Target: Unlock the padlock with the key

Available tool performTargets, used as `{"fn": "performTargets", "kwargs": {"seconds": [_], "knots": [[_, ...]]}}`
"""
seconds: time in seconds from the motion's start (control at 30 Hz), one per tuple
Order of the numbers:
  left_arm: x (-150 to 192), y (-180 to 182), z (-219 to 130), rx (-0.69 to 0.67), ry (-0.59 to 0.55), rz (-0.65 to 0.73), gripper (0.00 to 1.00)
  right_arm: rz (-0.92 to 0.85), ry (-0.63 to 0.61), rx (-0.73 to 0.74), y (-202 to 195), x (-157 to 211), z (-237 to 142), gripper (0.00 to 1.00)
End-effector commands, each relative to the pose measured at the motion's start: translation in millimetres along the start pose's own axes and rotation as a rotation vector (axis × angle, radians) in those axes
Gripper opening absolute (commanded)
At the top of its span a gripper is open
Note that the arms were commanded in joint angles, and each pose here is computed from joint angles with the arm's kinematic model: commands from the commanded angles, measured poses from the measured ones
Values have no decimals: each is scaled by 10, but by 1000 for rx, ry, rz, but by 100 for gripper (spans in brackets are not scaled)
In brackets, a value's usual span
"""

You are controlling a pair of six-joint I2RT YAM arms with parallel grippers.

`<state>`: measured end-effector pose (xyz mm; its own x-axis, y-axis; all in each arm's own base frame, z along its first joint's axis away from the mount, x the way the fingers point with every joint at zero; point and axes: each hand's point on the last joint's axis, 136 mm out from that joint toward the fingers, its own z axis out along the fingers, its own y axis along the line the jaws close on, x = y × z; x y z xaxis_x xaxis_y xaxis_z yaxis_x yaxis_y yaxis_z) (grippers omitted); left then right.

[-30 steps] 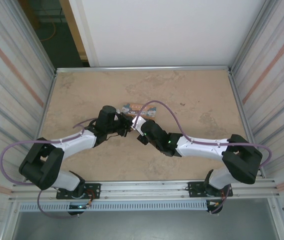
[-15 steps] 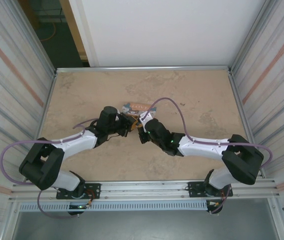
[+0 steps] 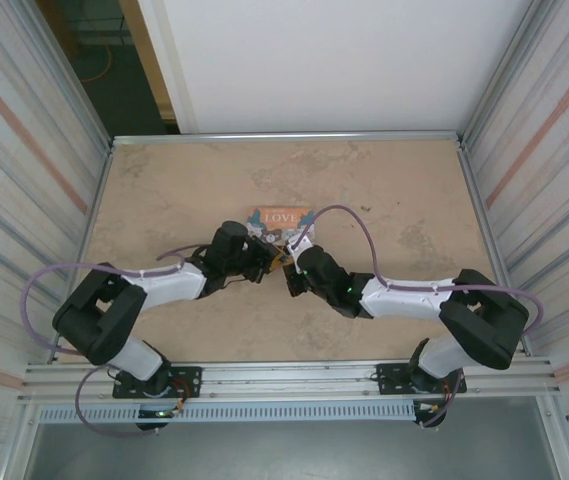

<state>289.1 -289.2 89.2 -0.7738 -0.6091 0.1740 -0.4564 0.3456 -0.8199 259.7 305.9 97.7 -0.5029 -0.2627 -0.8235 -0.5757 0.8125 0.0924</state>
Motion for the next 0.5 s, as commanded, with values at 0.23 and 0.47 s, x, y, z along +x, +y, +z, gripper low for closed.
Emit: {"fn": "performTargets", "kwargs": {"seconds": [0.23, 0.47], "knots": [[294, -11, 126, 30, 113, 76, 0, -8, 27, 107, -364, 307, 58, 0], [264, 28, 104, 12, 98, 94, 19, -3, 35, 96, -390, 389, 42, 0]]}}
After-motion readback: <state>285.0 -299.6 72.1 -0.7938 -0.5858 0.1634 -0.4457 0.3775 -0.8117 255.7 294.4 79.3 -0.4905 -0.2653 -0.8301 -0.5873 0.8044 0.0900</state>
